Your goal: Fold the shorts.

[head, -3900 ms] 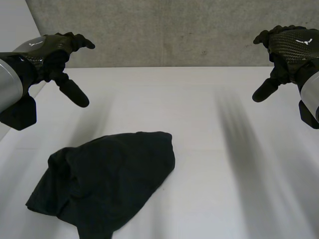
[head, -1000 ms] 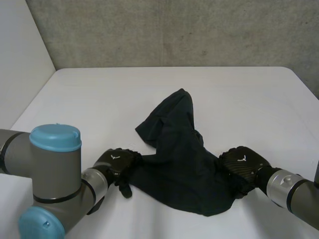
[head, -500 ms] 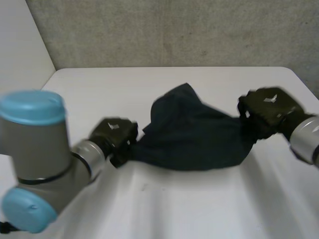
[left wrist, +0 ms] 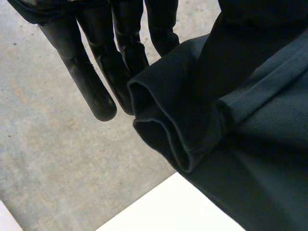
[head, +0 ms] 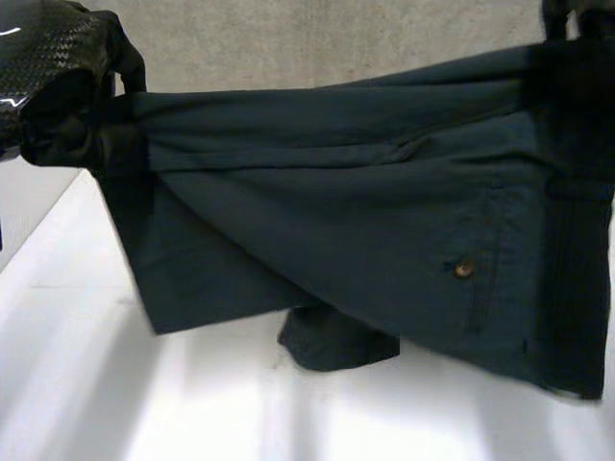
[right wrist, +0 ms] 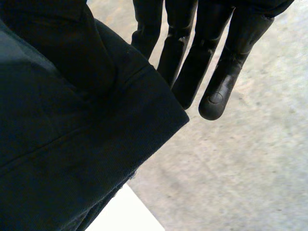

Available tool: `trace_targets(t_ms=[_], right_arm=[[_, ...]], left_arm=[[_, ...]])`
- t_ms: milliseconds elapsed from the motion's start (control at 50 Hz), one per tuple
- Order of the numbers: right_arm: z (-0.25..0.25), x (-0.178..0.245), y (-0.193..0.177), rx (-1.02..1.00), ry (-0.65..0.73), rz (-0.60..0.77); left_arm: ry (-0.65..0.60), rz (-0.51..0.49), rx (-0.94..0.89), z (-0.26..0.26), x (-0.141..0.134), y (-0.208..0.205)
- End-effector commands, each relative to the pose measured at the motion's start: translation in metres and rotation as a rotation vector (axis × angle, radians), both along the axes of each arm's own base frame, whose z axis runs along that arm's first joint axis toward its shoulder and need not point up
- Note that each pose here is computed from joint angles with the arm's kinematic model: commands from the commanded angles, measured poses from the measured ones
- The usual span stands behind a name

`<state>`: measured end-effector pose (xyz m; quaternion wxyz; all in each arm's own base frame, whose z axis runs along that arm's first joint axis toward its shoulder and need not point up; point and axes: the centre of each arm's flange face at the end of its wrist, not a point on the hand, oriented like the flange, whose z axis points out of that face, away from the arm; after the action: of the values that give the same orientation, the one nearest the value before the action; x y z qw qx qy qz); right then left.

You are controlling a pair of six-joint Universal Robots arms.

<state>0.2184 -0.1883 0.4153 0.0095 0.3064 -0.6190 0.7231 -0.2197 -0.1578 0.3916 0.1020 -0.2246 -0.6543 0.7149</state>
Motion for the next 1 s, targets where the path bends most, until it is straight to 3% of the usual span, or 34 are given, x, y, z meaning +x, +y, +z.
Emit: trace_targets(t_ms=[20, 140, 300, 480, 580, 640, 780, 880, 1000], right_arm=[[-0.08, 0.028, -0.026, 0.247, 0.14, 0.01], [-0.146, 0.044, -0.054, 0.402, 0.23, 0.001], [-0.163, 0.065, -0.101, 0.221, 0.144, -0.025], [-0.068, 0.086, -0.141, -0.266, -0.085, -0.063], [0.01, 0.084, -0.131, -0.542, -0.236, -0.068], [0.022, 0.083, -0.124, -0.563, -0.254, -0.061], [-0.01, 0.091, -0.096, -0.342, -0.137, 0.003], [-0.068, 0.084, -0.078, -0.022, 0.045, 0.034], [-0.109, 0.072, -0.059, 0.233, 0.16, 0.042]], left_arm=[[-0.114, 0.013, 0.252, -0.075, -0.019, -0.051], [-0.195, 0.024, 0.43, -0.144, -0.039, -0.101], [-0.163, 0.021, 0.364, -0.151, -0.065, -0.159], [0.067, 0.023, -0.115, -0.033, -0.082, -0.192], [0.216, 0.065, -0.425, 0.058, -0.065, -0.165], [0.248, 0.065, -0.479, 0.078, -0.057, -0.146], [0.177, 0.066, -0.31, 0.031, -0.048, -0.129], [0.126, 0.054, -0.153, -0.016, -0.037, -0.108], [0.033, 0.05, 0.036, -0.079, -0.024, -0.079]])
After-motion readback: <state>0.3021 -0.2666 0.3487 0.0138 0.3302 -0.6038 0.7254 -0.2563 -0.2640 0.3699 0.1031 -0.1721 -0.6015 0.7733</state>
